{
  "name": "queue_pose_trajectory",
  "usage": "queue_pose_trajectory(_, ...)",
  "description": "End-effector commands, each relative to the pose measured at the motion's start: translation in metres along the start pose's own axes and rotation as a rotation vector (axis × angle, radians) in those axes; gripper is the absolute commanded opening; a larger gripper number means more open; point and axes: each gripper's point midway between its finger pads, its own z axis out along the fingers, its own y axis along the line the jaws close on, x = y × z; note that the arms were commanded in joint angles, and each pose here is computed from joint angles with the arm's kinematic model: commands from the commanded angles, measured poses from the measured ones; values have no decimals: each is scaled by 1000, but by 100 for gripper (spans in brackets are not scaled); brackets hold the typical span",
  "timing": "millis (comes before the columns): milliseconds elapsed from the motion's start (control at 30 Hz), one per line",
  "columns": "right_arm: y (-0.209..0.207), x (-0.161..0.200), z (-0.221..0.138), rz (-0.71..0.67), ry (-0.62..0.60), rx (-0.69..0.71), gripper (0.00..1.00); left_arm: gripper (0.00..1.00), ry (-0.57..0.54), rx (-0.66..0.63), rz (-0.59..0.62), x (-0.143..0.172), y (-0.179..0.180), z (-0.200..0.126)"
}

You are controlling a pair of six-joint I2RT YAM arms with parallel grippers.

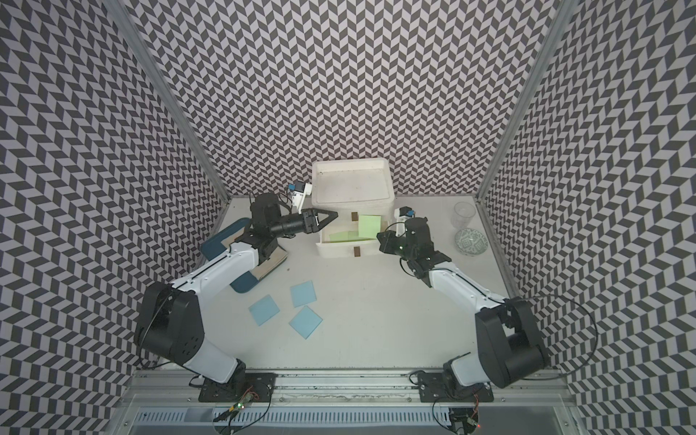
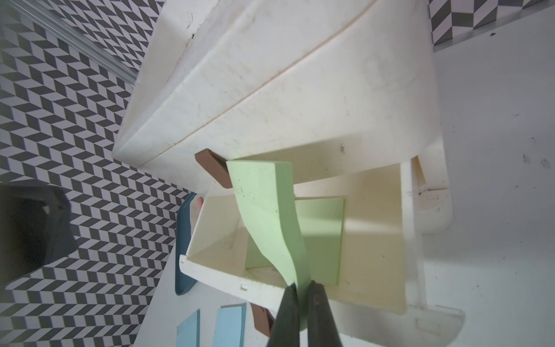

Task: Please put the sticky notes in the drawer by color
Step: Place the sticky notes in the drawer.

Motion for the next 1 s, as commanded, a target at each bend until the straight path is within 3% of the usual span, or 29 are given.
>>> queue_pose_trajectory(0,4,-17,5,-43,-52,4,8,49,-10,29,29,-5,-8,1)
queue_pose_trajectory(367,5,-20,5,-53,-58,3,12,49,-7,30,25,-5,-8,2)
queue_pose_trajectory(433,5,-21,3,-55,-63,6,17,49,-7,28,25,-5,-8,2)
queue_pose_trajectory(533,10,-24,-1,-66,-76,-8,35,48,-7,25,21,-5,-6,2)
queue_pose_trajectory(633,20,-27,-12,-87,-108,-43,43,48,-6,27,19,-5,-7,2)
queue_pose_trajectory(800,37,-28,-31,-157,-156,-36,48,48,-7,26,23,-5,-8,2)
queue_pose_trajectory(967,54,3,-36,-236,-90,-10,51,49,-8,26,24,-5,-8,2)
